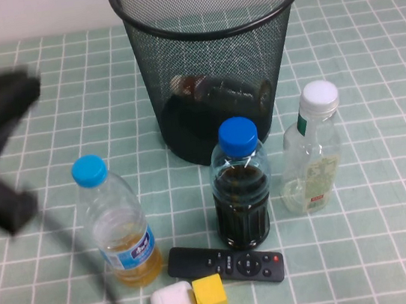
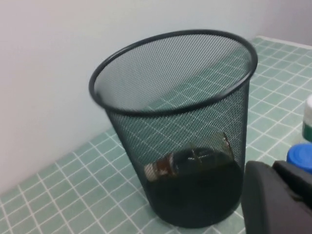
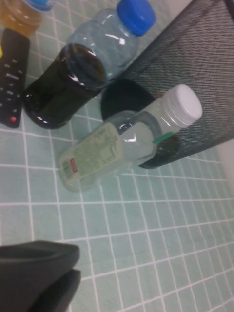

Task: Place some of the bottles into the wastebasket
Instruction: Pick up a bottle from the table with right arm

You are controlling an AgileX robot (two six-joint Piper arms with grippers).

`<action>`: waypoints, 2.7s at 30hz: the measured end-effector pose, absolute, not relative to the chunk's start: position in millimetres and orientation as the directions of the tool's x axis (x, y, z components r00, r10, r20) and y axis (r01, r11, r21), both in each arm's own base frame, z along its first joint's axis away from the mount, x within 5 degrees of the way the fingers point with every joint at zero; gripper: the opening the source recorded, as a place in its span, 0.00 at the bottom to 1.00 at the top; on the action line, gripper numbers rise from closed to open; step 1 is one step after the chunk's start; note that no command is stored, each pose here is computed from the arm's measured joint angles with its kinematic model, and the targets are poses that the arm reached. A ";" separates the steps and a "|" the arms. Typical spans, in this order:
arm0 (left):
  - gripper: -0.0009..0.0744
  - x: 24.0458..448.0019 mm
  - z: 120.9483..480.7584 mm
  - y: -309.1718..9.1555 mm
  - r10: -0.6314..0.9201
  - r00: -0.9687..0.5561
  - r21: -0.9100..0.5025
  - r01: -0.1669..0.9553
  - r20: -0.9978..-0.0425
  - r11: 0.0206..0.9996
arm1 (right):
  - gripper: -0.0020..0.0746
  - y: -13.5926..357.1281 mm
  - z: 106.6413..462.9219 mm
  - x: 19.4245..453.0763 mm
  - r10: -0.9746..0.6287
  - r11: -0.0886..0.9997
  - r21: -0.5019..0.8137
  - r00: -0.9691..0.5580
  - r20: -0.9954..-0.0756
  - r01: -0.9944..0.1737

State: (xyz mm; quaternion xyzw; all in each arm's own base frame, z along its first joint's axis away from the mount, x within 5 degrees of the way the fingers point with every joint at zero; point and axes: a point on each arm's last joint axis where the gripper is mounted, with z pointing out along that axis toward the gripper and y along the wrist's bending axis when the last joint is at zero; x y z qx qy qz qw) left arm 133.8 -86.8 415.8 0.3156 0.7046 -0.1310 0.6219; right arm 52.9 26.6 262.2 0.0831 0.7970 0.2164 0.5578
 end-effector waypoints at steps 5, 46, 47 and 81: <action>0.01 94.1 364.7 -59.5 0.189 0.069 0.196 0.542 -0.979 0.817 | 0.02 25.5 300.1 59.8 0.238 0.937 0.326 -0.454 -0.859 -0.124; 0.01 56.9 188.4 -35.2 0.098 -0.118 0.023 0.519 -0.988 0.855 | 0.02 53.4 365.1 180.6 -0.057 0.865 0.301 -0.675 -0.735 -0.400; 0.01 56.9 188.4 -35.2 0.098 -0.118 0.023 0.519 -0.988 0.855 | 0.02 59.2 364.7 183.1 -0.075 0.854 0.300 -0.673 -0.736 -0.424; 0.01 56.9 188.4 -35.2 0.098 -0.119 0.023 0.519 -0.988 0.854 | 0.73 141.3 300.6 269.3 -0.293 0.843 0.028 -0.502 -0.814 -0.538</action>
